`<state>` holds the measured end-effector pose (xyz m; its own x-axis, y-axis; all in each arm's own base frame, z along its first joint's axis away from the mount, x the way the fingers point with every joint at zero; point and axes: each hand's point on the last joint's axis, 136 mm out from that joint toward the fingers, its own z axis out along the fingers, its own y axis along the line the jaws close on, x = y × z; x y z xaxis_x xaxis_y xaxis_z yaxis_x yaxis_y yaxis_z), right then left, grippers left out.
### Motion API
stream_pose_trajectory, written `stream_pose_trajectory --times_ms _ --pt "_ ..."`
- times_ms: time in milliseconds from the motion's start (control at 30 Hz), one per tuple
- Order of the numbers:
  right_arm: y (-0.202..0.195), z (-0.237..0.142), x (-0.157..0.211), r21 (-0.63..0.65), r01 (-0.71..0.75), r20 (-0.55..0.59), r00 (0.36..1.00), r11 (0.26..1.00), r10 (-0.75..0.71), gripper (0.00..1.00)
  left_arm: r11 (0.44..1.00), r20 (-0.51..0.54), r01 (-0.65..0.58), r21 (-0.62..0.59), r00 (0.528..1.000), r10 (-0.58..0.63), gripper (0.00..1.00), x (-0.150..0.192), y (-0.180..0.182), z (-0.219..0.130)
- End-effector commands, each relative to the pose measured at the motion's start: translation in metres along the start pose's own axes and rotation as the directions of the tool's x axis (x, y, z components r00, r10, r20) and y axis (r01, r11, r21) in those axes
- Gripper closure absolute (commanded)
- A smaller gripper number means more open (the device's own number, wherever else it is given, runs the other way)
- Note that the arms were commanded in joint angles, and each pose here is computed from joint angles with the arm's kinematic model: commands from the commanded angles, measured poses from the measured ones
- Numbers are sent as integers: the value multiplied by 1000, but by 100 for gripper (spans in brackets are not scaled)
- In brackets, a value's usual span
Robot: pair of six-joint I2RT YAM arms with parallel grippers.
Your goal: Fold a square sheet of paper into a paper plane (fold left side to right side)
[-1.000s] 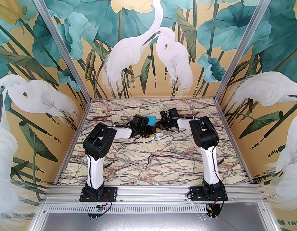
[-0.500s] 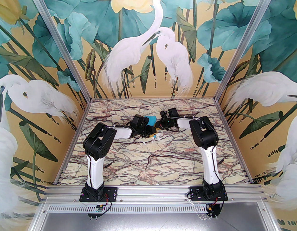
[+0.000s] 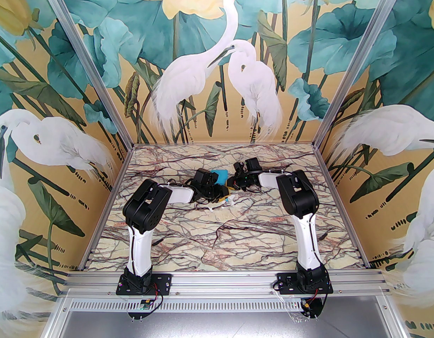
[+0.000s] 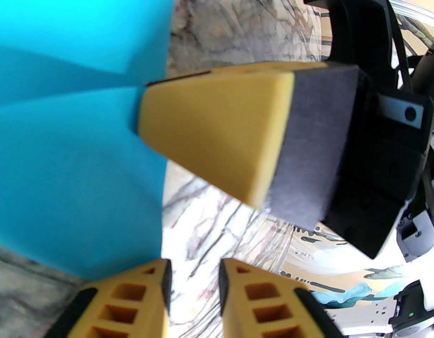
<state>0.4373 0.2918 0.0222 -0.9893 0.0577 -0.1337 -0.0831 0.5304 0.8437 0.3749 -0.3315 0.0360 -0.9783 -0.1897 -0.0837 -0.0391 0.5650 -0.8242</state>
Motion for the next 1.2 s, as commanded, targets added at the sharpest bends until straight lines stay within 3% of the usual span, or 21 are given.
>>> stream_pose_trajectory --times_ms 0,633,1033,1167 --pt "-14 5 -3 31 2 7 1000 1000 -2 100 999 -39 28 -25 999 -29 70 11 13 7" --pt "-15 4 -3 40 -3 12 1000 999 3 100 991 -41 36 -132 998 -42 70 9 21 9" --pt "-14 3 -3 39 -2 17 1000 999 1 100 922 -61 53 -383 995 -82 71 18 54 13" --pt "-15 3 -2 41 -4 16 1000 999 3 100 922 -65 38 -385 996 -68 72 19 51 14"
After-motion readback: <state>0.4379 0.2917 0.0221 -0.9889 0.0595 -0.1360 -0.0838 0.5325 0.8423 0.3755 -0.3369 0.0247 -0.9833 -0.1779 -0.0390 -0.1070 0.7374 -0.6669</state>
